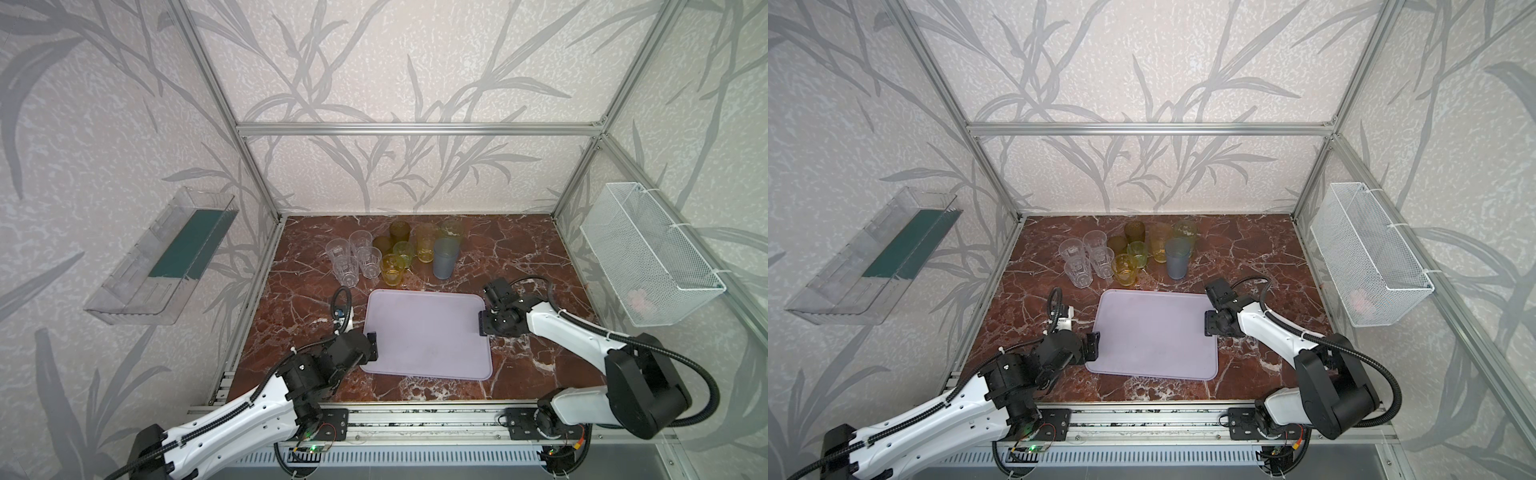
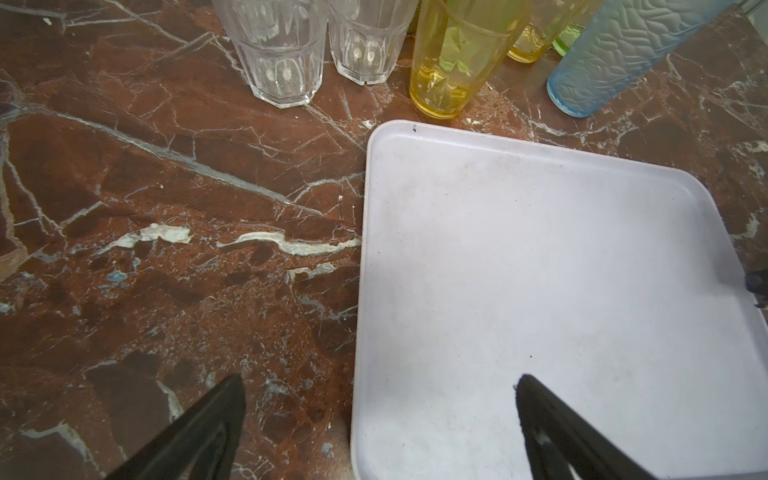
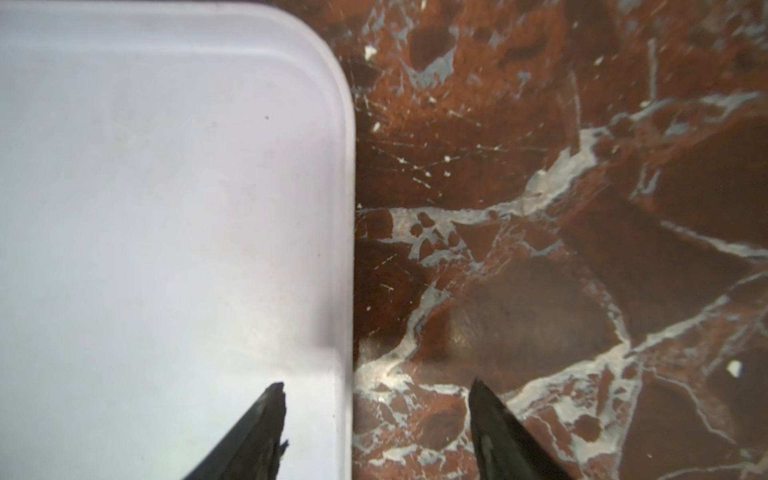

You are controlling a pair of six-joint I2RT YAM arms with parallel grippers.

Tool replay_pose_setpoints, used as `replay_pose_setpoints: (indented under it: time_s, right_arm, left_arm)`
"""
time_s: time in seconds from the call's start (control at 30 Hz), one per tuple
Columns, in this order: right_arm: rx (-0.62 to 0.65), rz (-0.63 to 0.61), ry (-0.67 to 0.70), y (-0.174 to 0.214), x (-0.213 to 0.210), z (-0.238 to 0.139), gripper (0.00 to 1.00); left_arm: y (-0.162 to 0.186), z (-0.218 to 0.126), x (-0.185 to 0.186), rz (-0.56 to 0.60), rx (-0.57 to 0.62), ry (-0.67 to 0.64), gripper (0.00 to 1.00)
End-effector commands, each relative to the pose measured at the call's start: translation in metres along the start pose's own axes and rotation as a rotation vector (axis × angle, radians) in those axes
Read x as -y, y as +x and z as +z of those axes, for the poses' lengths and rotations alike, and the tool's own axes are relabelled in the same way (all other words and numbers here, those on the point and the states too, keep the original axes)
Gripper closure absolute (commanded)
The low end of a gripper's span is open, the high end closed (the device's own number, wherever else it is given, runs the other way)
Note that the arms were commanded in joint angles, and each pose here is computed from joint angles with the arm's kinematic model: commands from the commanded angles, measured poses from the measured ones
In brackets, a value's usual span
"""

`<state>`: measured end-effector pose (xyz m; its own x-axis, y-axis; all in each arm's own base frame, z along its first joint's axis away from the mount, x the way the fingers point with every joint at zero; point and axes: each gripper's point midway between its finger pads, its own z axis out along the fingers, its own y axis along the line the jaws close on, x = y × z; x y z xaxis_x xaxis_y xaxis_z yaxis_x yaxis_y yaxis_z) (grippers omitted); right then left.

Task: Place the glasses into the tray
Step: 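Release the tray with the right gripper while left gripper moves toward the clear glasses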

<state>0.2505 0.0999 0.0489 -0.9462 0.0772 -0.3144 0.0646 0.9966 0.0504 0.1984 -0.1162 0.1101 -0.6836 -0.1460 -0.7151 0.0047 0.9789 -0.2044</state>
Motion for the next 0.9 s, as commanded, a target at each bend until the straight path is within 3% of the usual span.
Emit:
replay_pose_setpoints:
  time_s: [0.0, 0.13, 0.2, 0.43, 0.87]
  right_arm:
    - [0.058, 0.015, -0.029, -0.009, 0.000, -0.032, 0.25]
    - [0.147, 0.031, -0.152, -0.007, -0.008, -0.060, 0.16]
    - [0.199, 0.016, -0.231, -0.006, -0.014, -0.075, 0.01]
    - [0.268, -0.015, -0.468, 0.011, -0.034, -0.118, 0.01]
    - [0.245, -0.010, -0.664, 0.024, -0.056, -0.144, 0.01]
  left_arm:
    - [-0.022, -0.003, 0.004, -0.007, 0.022, -0.019, 0.01]
    - [-0.036, 0.006, 0.004, -0.012, -0.004, -0.044, 0.01]
    - [-0.044, 0.010, 0.008, -0.012, -0.028, -0.042, 0.01]
    - [-0.081, 0.010, 0.003, -0.005, -0.007, -0.073, 0.01]
    - [-0.122, 0.017, -0.040, -0.136, 0.021, -0.175, 0.01]
